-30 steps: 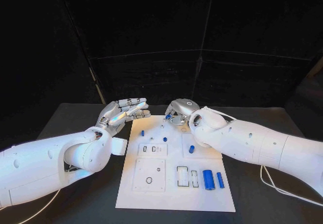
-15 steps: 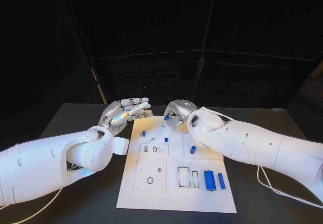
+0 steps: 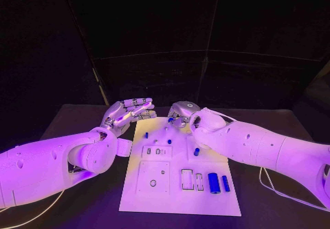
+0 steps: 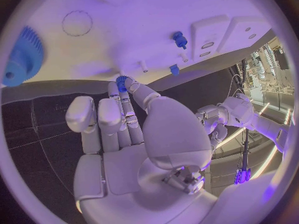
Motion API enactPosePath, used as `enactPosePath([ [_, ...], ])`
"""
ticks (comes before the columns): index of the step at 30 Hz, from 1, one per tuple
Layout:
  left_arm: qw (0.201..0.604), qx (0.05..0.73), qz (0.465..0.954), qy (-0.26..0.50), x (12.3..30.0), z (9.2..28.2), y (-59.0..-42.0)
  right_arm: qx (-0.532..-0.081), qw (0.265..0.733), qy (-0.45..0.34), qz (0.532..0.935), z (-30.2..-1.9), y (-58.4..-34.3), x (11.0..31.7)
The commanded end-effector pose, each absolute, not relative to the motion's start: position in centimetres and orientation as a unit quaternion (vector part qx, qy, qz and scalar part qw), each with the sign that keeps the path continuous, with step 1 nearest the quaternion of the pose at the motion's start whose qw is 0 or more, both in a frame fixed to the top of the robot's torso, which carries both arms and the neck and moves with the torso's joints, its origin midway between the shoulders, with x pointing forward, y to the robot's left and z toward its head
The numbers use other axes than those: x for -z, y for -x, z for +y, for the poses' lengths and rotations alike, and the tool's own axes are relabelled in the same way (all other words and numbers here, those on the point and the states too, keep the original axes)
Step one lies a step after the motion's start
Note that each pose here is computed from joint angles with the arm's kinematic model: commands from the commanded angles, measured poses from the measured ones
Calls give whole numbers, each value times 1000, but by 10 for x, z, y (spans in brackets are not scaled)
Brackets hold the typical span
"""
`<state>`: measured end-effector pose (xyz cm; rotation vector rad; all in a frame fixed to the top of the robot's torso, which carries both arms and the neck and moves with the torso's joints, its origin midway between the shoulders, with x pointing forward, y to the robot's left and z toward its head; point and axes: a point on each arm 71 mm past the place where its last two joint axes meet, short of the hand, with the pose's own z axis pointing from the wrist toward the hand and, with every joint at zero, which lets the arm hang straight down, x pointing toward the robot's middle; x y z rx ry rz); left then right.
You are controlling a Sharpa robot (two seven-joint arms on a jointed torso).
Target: Assemble the parts on the task board
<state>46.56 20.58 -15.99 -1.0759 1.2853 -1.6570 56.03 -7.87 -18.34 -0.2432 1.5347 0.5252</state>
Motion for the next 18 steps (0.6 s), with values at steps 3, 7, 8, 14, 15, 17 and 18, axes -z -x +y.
enactPosePath([
  [3, 377, 660, 502, 413, 157, 203, -465, -227, 689, 106, 680, -77, -561, 181],
  [7, 375, 660, 503, 413, 157, 203, -465, -228, 689, 107, 680, -75, -561, 181],
  [8, 375, 660, 503, 413, 157, 203, -465, -227, 688, 108, 681, -75, -561, 181],
  [14, 373, 660, 505, 413, 157, 202, -465, -225, 684, 109, 685, -73, -561, 182],
  [15, 372, 660, 505, 413, 157, 202, -465, -225, 683, 109, 686, -73, -561, 182],
  [17, 372, 660, 505, 413, 157, 202, -465, -223, 683, 109, 687, -73, -562, 182],
  [18, 371, 660, 506, 413, 157, 202, -465, -222, 683, 109, 687, -73, -562, 182],
])
